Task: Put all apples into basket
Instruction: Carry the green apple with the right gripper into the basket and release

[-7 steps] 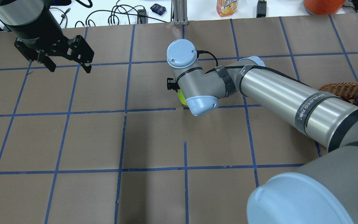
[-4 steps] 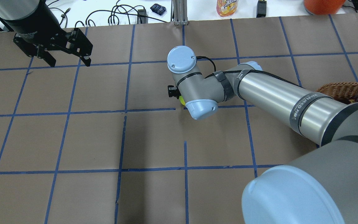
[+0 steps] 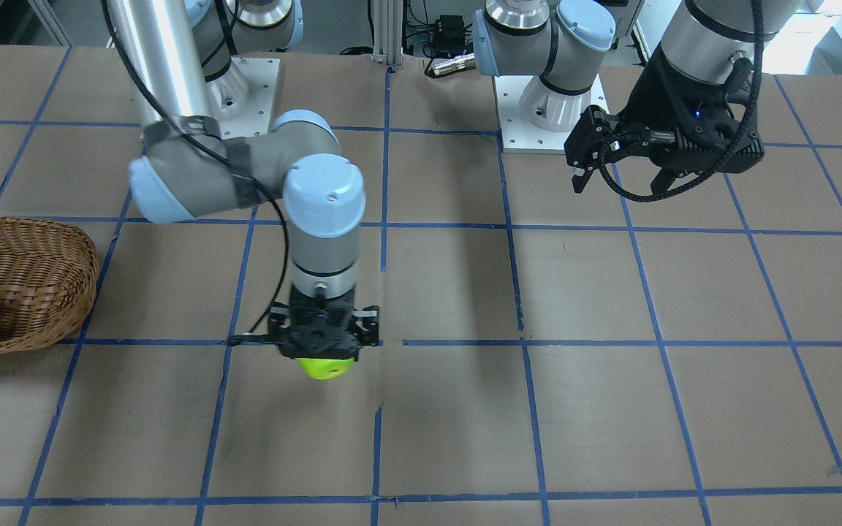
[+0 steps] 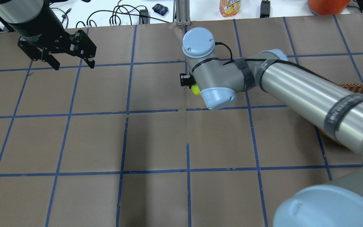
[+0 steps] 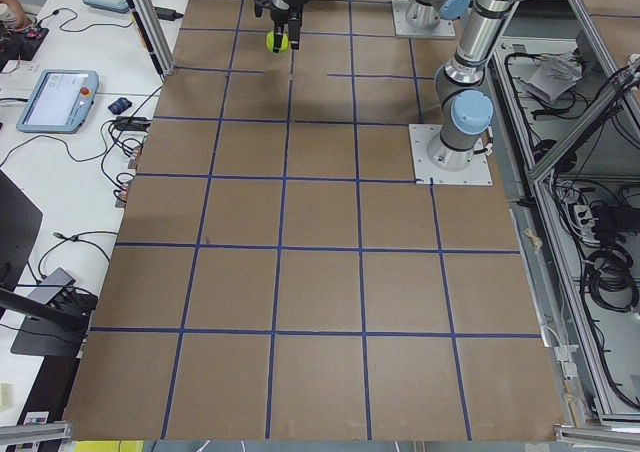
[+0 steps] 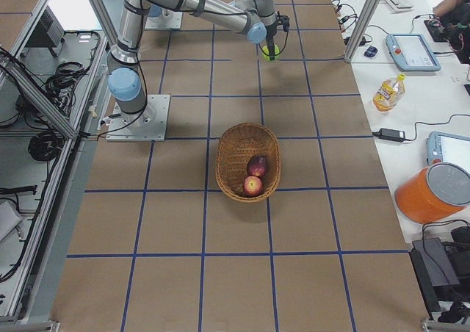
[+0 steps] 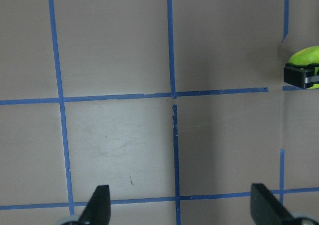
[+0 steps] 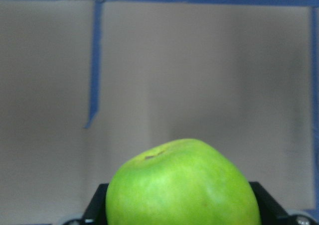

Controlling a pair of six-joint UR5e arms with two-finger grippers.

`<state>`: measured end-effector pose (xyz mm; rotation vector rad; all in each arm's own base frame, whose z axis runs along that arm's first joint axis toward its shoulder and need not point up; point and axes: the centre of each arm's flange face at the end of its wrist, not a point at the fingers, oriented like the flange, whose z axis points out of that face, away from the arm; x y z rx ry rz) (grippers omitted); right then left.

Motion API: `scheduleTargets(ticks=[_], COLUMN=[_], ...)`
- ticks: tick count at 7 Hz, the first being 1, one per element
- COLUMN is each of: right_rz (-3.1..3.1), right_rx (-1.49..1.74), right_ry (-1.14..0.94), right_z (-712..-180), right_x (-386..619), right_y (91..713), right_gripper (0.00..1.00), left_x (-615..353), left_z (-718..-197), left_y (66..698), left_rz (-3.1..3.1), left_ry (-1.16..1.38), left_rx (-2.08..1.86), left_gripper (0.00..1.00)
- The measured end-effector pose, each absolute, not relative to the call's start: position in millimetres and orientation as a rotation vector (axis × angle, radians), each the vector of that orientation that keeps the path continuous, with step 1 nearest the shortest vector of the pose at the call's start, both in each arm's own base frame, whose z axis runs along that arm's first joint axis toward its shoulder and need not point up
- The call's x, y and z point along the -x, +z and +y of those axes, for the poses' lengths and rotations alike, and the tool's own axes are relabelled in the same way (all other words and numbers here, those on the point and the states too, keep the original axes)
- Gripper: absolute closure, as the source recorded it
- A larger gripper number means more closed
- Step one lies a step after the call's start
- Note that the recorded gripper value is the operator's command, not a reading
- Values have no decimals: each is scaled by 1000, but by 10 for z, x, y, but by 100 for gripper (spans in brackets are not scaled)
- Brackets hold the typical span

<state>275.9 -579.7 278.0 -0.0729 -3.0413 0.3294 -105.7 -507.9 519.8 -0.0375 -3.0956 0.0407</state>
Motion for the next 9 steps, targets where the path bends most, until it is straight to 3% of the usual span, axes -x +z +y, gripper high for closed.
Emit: scheduleTargets(ticks=[2,5,6,9], right_rz=[-3003,-3063,-3104,-3091], right_rx=[242,50,18,-30], right_ry=[253,206,266,380], right_z=[-5767,-5253,-5020,-4739], right_x=[-1203,1066,1590,1936], right_y=[3234,3088,2878,2523], right_gripper=[46,38,0,0], left_x=[1071,1074,1074,1061], left_z=[-5080,-5076,-5078,-5073], left_y=[5195,5183,5181,5203], left_rz=[-3081,-3078,-3077,-3081], left_ry=[41,38,37,45], left_rx=[36,35,35,32], left_gripper=[0,0,0,0])
